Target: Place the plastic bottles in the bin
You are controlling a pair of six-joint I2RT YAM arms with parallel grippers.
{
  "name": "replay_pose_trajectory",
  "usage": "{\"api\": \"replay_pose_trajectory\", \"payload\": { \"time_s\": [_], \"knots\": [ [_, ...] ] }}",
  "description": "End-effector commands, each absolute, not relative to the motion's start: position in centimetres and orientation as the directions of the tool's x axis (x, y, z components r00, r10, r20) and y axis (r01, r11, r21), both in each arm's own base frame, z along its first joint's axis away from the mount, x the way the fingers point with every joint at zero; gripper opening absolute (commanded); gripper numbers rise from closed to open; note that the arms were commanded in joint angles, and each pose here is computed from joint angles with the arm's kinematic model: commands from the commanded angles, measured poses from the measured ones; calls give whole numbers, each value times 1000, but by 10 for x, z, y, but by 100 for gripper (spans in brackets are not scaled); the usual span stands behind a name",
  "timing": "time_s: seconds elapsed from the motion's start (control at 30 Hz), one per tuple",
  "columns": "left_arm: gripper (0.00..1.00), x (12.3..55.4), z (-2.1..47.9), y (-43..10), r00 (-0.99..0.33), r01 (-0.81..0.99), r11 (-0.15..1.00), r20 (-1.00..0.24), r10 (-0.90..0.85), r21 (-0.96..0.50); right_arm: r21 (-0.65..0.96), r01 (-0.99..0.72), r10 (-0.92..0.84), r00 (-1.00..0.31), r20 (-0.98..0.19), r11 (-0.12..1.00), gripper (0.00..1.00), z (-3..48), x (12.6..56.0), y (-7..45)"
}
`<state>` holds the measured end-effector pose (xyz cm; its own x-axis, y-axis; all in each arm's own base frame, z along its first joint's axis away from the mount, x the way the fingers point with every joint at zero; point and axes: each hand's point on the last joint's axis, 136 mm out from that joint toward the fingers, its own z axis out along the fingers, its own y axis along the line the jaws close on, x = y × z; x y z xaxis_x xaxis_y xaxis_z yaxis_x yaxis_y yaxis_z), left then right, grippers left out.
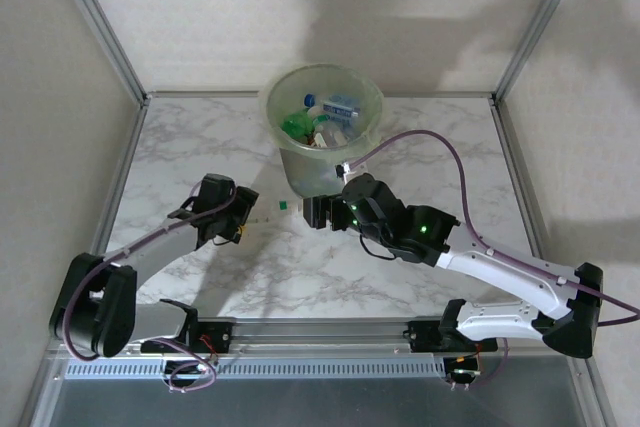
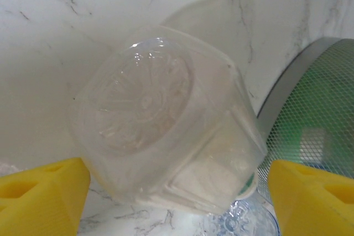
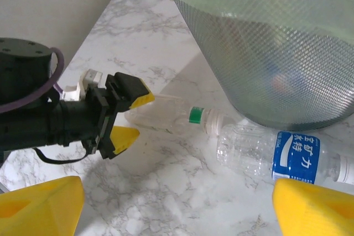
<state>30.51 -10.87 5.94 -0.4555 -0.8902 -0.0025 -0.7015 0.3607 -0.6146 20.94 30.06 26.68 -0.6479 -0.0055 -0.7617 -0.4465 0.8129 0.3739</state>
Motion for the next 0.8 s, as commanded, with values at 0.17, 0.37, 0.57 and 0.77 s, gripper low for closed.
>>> {"api": "replay_pose_trajectory", "payload": {
  "time_s": [0.17,0.37,0.57,0.77],
  "knots": [
    [83,337,73,-108,-396,-705,336,-46,-917,-625,385,-457,-3,-648,-762,802,90,265,205,304],
    [83,344,67,-98,-387,-737,382,-117,-915,-558,368,-462,-18,-643,-766,807,90,262,207,305],
    [81,354,52,-98,-446,-747,461,-154,-882,-480,359,-459,-23,-640,-768,813,91,258,207,303],
    [70,360,42,-99,-488,-741,514,-178,-854,-433,351,-447,-19,-639,-769,823,90,255,208,298]
  ]
}}
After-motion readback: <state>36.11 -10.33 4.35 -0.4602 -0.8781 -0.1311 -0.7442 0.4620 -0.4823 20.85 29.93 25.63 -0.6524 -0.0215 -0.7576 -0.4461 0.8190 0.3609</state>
